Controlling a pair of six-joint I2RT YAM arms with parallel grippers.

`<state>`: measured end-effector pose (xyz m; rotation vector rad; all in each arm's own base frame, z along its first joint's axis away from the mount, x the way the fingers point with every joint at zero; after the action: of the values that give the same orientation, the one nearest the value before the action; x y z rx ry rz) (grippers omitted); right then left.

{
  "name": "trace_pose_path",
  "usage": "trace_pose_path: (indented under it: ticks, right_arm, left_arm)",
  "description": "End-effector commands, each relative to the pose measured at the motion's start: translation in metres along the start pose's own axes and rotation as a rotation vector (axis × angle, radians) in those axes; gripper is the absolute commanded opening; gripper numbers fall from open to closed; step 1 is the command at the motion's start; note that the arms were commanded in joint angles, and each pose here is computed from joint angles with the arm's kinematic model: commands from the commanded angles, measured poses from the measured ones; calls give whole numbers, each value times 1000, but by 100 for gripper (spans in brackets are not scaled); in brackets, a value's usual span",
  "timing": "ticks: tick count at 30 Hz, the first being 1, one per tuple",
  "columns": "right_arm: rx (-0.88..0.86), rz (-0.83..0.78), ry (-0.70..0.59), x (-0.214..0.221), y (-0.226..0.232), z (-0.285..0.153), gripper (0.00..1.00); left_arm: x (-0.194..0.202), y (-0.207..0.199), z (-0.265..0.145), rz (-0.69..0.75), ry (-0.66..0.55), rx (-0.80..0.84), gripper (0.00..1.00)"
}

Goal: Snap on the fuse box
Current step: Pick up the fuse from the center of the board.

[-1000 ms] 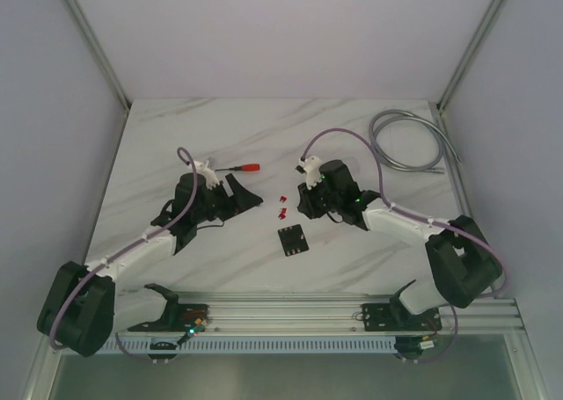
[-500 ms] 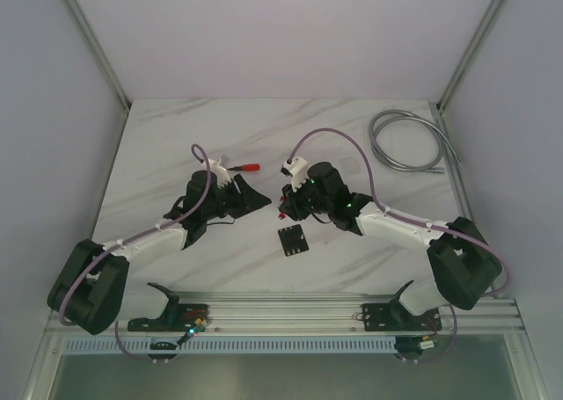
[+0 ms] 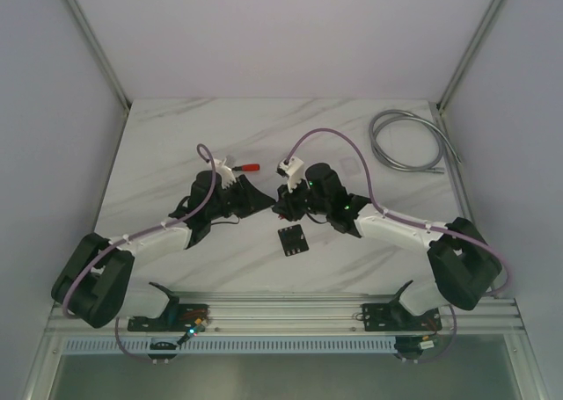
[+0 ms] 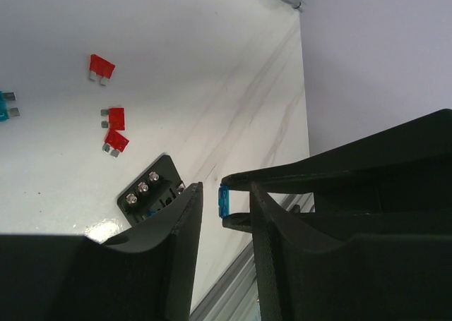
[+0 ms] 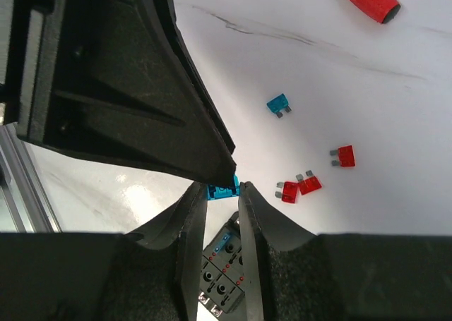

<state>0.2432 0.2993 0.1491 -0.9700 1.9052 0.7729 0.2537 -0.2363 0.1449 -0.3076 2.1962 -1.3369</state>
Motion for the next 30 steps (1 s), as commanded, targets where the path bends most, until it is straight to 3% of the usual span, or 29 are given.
trace_pose_path:
  ticks: [1, 24, 30]
  right_arm:
    - [-34, -21, -100, -31, 9, -3, 21]
    - [-27, -12, -143, -39, 12, -1, 21]
    - [-32, -11, -160, -44, 16, -2, 21]
  left_arm:
    - [-4, -14, 3, 4, -1, 61, 41]
    - [-3, -1, -7, -72, -73, 12, 24]
    - [-4, -9, -10, -62, -76, 32, 12]
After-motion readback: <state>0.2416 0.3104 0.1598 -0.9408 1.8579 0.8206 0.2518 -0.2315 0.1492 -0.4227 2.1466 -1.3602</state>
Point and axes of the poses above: each gripper's point midway between its finger pads, its own z axis out along the fingers, its own y axis along the line the jaws close on, x = y × z, the point moved 4 cm from there along -z, back along the fingers, and after that the axes turned 3 degrees about -z, right-handed, at the moved point
